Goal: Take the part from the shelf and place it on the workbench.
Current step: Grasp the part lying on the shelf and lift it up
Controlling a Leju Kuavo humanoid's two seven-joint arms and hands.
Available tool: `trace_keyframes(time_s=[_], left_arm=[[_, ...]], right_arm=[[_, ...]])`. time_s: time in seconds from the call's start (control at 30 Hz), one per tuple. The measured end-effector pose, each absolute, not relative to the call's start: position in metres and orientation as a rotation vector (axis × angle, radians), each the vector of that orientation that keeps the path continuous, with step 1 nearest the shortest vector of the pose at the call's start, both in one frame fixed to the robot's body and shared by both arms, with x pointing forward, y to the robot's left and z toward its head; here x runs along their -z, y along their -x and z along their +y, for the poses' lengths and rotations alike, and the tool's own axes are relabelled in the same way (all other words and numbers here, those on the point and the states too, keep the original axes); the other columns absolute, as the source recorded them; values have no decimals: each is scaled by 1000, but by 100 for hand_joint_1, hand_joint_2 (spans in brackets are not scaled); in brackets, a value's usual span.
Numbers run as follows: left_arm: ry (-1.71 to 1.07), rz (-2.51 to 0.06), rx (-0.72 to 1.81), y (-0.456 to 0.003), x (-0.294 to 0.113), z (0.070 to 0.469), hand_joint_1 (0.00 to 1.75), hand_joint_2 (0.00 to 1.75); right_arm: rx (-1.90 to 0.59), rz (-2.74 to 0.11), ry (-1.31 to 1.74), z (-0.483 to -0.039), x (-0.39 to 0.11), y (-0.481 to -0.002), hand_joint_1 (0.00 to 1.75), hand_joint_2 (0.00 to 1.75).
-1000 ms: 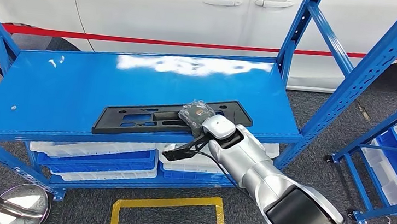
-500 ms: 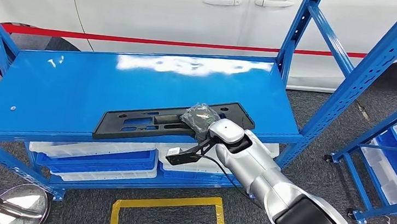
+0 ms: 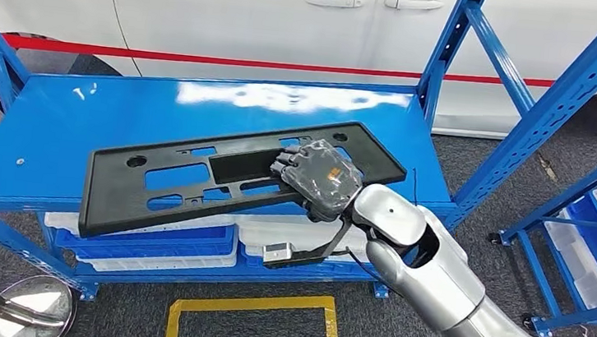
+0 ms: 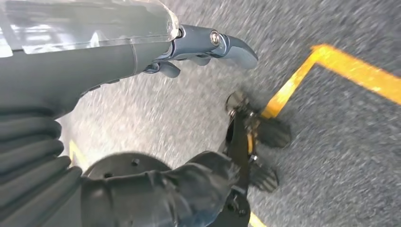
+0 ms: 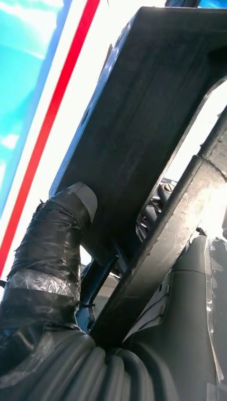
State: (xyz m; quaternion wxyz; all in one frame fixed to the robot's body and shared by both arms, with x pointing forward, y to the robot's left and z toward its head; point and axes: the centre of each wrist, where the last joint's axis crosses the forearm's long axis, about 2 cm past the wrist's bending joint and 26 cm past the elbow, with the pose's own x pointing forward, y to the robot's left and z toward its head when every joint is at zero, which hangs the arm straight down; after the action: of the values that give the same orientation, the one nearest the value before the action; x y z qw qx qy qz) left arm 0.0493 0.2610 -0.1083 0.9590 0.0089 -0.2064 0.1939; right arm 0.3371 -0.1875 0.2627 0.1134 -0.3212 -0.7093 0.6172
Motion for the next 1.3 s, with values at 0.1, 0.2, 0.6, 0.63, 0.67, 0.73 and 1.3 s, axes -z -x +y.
trace_keyframes(time_s=[0.1, 0.2, 0.6, 0.63, 0.67, 0.73, 1.3], left_arm=[[-31, -433, -367, -49, 108, 263, 0, 131], [-26, -439, -361, -49, 108, 264, 0, 0], [9, -444, -390, -50, 108, 264, 0, 0], [9, -444, -390, -50, 108, 264, 0, 0], [9, -444, -390, -50, 108, 264, 0, 0], [9, -444, -390, -50, 108, 264, 0, 0], [-11, -416, -364, -49, 108, 262, 0, 175]], right_arm=[[-1802, -2087, 986, -197, -262, -328, 175, 175], [-1803, -2094, 1007, -203, -262, -322, 175, 175], [-1780, -2173, 1087, -207, -267, -308, 175, 175], [-1780, -2174, 1087, -207, -267, -308, 175, 175], [-1780, -2175, 1087, -207, -267, -308, 175, 175], [-1780, -2176, 1087, -208, -267, -307, 175, 175], [-1733, -2217, 1155, -218, -281, -304, 175, 175]])
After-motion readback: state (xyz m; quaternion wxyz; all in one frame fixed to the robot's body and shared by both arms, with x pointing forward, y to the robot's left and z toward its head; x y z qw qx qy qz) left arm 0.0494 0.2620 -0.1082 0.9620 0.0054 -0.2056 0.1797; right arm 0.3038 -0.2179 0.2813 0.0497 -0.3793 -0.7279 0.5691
